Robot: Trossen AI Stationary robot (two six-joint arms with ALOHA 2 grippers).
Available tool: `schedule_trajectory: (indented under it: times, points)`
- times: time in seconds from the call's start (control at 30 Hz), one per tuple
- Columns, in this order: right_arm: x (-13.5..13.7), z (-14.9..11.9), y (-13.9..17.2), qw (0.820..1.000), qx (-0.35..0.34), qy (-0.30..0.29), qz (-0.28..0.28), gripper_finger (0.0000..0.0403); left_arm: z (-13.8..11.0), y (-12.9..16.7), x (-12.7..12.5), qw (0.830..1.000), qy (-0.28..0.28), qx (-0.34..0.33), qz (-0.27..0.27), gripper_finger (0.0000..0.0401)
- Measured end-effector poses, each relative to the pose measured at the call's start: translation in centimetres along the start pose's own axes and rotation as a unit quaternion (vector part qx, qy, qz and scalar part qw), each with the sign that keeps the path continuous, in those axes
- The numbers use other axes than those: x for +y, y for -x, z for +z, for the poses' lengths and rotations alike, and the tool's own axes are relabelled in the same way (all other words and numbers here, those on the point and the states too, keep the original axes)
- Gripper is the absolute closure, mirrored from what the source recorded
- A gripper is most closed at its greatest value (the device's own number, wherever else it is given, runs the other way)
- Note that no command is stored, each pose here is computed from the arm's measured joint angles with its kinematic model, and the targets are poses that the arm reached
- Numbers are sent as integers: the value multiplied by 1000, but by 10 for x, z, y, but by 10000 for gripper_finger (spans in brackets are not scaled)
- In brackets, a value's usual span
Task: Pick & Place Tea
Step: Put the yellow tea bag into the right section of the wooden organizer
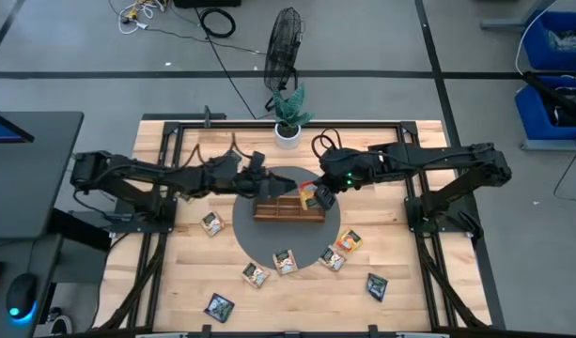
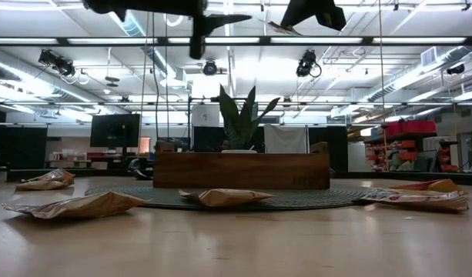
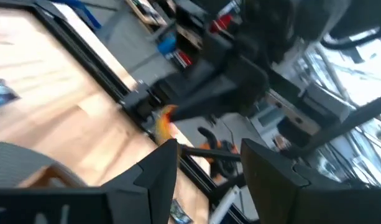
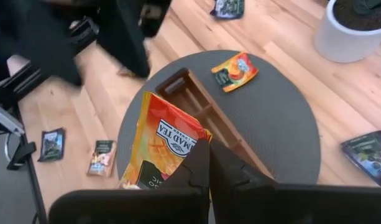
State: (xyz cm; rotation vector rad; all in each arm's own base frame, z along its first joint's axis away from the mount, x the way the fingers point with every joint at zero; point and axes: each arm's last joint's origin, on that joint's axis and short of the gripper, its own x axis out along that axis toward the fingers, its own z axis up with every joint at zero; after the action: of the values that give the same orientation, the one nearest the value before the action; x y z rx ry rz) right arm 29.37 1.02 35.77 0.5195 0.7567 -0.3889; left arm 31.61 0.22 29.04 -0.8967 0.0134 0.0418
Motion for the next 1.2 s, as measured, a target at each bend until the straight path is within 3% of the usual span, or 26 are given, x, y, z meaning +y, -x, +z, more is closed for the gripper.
schedule_trajectory:
  times: [0.23, 0.43, 0.6, 0.67, 1.2]
  points:
    - [1, 0, 0, 1000, 2, 0, 6, 403, 2, -23, 2, 998, 0, 57, -7, 220]
    - [1, -3, 0, 1000, 17, 0, 8, 403, 8, -23, 8, 998, -2, 64, -2, 220]
    - [2, -12, 2, 998, 59, 10, 10, 403, 16, -19, 8, 993, 10, 110, -47, 220]
    - [4, -13, 3, 998, 60, 12, 14, 403, 16, -19, 10, 993, 9, 113, -41, 220]
    - [8, 0, 1, 999, 5, -1, 51, 403, 20, -18, 19, 993, 5, 117, -16, 220]
